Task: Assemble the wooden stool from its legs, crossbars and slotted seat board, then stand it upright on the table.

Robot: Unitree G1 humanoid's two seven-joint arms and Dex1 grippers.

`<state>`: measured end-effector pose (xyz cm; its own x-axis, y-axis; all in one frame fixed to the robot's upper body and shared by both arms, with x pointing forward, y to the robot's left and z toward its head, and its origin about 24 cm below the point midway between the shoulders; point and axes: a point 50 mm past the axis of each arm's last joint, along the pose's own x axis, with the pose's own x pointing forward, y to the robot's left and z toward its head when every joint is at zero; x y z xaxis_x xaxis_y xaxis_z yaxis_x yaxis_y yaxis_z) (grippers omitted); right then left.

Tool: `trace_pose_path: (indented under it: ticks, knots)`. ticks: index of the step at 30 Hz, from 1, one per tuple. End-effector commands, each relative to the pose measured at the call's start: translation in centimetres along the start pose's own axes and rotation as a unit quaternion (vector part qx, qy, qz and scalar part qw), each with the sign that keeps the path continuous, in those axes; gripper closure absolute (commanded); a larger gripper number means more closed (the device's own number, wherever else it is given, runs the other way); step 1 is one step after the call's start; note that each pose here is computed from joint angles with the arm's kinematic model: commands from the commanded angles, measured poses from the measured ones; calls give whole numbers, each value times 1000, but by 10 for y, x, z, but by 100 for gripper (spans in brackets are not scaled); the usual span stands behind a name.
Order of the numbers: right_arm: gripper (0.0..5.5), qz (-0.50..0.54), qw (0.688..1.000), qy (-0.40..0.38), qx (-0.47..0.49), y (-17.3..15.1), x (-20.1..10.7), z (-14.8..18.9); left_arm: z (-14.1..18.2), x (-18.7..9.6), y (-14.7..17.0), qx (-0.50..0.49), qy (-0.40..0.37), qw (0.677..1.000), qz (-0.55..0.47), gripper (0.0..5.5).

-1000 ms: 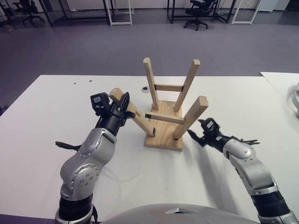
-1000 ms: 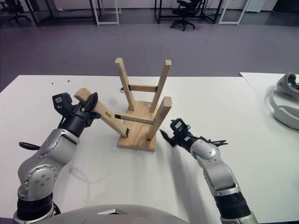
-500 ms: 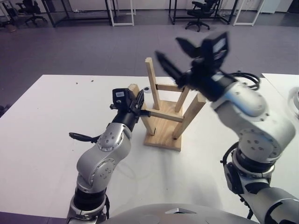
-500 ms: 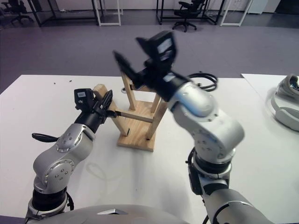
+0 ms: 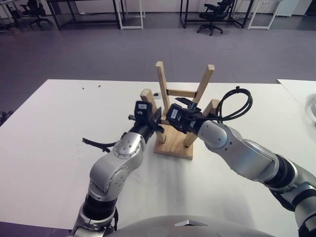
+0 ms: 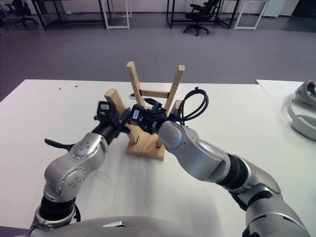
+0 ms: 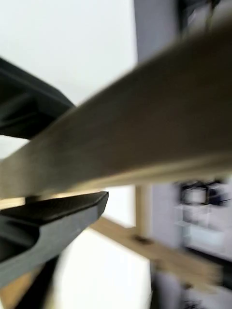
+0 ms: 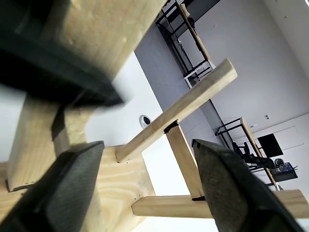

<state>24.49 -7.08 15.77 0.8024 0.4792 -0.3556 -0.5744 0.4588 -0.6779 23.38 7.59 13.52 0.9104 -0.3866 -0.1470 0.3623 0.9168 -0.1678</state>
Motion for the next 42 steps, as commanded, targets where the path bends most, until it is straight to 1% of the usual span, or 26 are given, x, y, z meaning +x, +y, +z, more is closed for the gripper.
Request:
trace_pose_path:
  ticks: [1, 3, 4, 5, 6, 7, 8, 10, 12, 13, 14, 16, 18, 19, 20, 23, 25, 27, 29, 31, 33, 34, 35, 37, 40, 42]
  knots:
    - [212, 28, 998, 40, 50, 3, -1, -23, 46, -7, -5, -67, -124, 986, -84, 316]
    - [212, 9, 997, -18, 78, -14, -12, -11, 66, -16, 5, -88, -181, 975, -99, 280]
    - [212, -8, 993, -60, 98, -27, -19, -2, 77, -22, 5, -91, -207, 966, -126, 264]
    - [212, -30, 986, -111, 117, -45, -29, 8, 90, -31, -2, -88, -230, 952, -183, 242]
    - [212, -48, 973, -177, 142, -64, -42, 21, 105, -38, -8, -68, -249, 937, -235, 225]
    - [212, -70, 950, -249, 172, -90, -59, 34, 124, -40, -8, -33, -266, 924, -271, 225]
    - [212, -84, 930, -301, 196, -110, -72, 40, 140, -40, -5, -4, -278, 917, -285, 225]
    - [212, -103, 899, -351, 239, -144, -89, 38, 162, -32, 9, 33, -283, 917, -277, 225]
    - [212, -88, 885, -345, 301, -156, -89, 14, 160, -16, 22, 66, -247, 927, -276, 225]
    - [212, -66, 884, -318, 337, -147, -81, -5, 147, -7, 25, 69, -215, 931, -286, 225]
    - [212, -29, 885, -279, 372, -129, -69, -25, 126, 3, 29, 60, -176, 938, -293, 225]
    - [212, 49, 894, -189, 403, -82, -53, -62, 59, 23, 34, 35, -73, 948, -306, 225]
    - [212, 79, 904, -120, 402, -55, -44, -87, -14, 33, 40, 20, 26, 948, -317, 225]
    - [212, 80, 908, -105, 397, -49, -40, -92, -39, 36, 42, 0, 60, 945, -323, 225]
    - [212, 75, 910, -106, 393, -49, -37, -92, -41, 38, 38, -28, 55, 939, -337, 225]
    - [212, 41, 905, -148, 398, -63, -36, -84, 27, 35, 22, -88, -71, 914, -389, 225]
    - [212, 27, 899, -178, 398, -71, -36, -76, 63, 26, 21, -100, -129, 899, -406, 225]
    - [212, 17, 886, -225, 404, -83, -40, -63, 89, 21, 27, -91, -156, 896, -406, 225]
    - [212, 0, 854, -294, 428, -105, -50, -51, 121, 13, 40, -58, -191, 899, -390, 225]
    - [212, -44, 837, -303, 454, -128, -56, -60, 141, 2, 61, -12, -217, 911, -351, 225]
    - [212, -28, 858, -231, 458, -125, -46, -84, 127, -5, 88, 23, -188, 940, -284, 225]
    - [212, 2, 867, -188, 462, -111, -39, -100, 112, -7, 98, 36, -160, 952, -258, 225]
    - [212, 47, 865, -156, 475, -92, -31, -113, 93, -11, 107, 55, -123, 963, -234, 225]
    - [212, 129, 860, -128, 477, -54, -21, -123, 59, -22, 123, 62, -63, 976, -200, 225]
    - [212, 257, 834, -162, 462, 2, -23, -92, 0, -51, 159, 69, 43, 990, -115, 225]
    - [212, 286, 828, -179, 447, 23, -27, -71, -23, -73, 161, 75, 97, 985, -117, 225]
